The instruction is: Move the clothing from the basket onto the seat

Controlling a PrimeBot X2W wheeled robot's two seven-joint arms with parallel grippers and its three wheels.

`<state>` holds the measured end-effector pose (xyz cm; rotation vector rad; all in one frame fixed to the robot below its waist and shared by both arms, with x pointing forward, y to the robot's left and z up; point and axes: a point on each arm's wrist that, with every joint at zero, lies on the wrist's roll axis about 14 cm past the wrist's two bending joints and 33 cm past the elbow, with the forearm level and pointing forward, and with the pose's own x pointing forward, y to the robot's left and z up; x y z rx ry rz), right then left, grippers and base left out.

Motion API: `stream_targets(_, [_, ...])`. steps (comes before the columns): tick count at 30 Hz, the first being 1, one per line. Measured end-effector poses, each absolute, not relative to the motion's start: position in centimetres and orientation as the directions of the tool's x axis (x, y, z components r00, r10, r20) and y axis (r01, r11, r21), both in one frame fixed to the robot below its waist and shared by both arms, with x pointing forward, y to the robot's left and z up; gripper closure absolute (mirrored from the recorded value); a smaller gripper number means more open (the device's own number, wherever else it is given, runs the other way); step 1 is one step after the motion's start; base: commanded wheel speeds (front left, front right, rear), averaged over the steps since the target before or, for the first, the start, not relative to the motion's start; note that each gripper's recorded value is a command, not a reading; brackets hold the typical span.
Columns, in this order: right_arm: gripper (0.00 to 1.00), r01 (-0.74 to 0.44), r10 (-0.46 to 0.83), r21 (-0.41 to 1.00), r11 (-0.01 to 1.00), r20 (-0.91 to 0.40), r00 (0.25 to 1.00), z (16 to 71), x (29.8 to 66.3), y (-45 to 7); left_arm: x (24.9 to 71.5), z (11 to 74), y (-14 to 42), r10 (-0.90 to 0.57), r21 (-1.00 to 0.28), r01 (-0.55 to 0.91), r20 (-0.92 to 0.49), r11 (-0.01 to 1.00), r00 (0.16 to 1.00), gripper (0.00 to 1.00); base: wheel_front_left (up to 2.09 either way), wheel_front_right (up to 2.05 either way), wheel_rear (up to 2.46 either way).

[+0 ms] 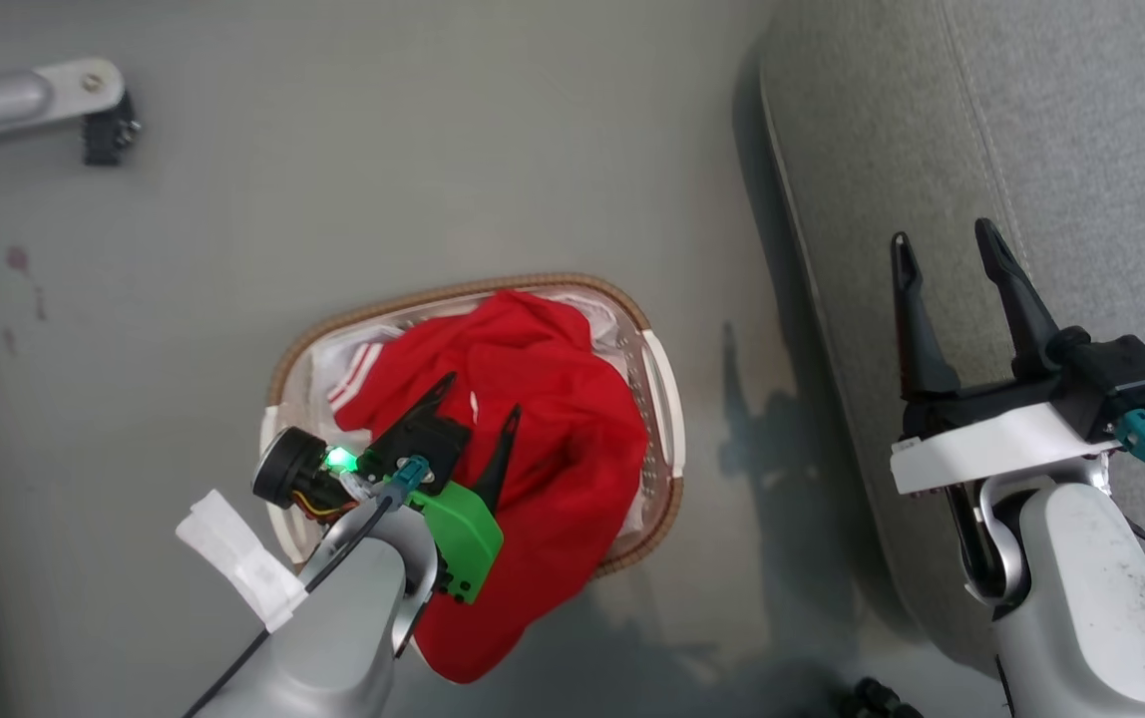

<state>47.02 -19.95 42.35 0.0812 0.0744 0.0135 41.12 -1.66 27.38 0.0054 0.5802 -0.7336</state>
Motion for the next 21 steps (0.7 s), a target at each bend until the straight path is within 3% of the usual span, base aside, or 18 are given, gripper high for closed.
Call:
stream_targets(11, [0.00, 0.018, 0.000, 0.097, 0.995, -0.182, 0.983, 37.6, 47.1, -20.9, 39.1, 19.4, -4.2, -0.685, -0.245, 0.737, -0.624, 0.630, 0.378, 0.00, 0.00, 0.00, 0.00])
stream_targets(21, [0.00, 0.065, -0.042, 0.090, 0.994, -0.240, 0.970, 35.6, 46.3, -22.6, 38.6, 15.1, -6.5, -0.701, -0.303, 0.748, -0.651, 0.591, 0.290, 0.00, 0.00, 0.00, 0.00])
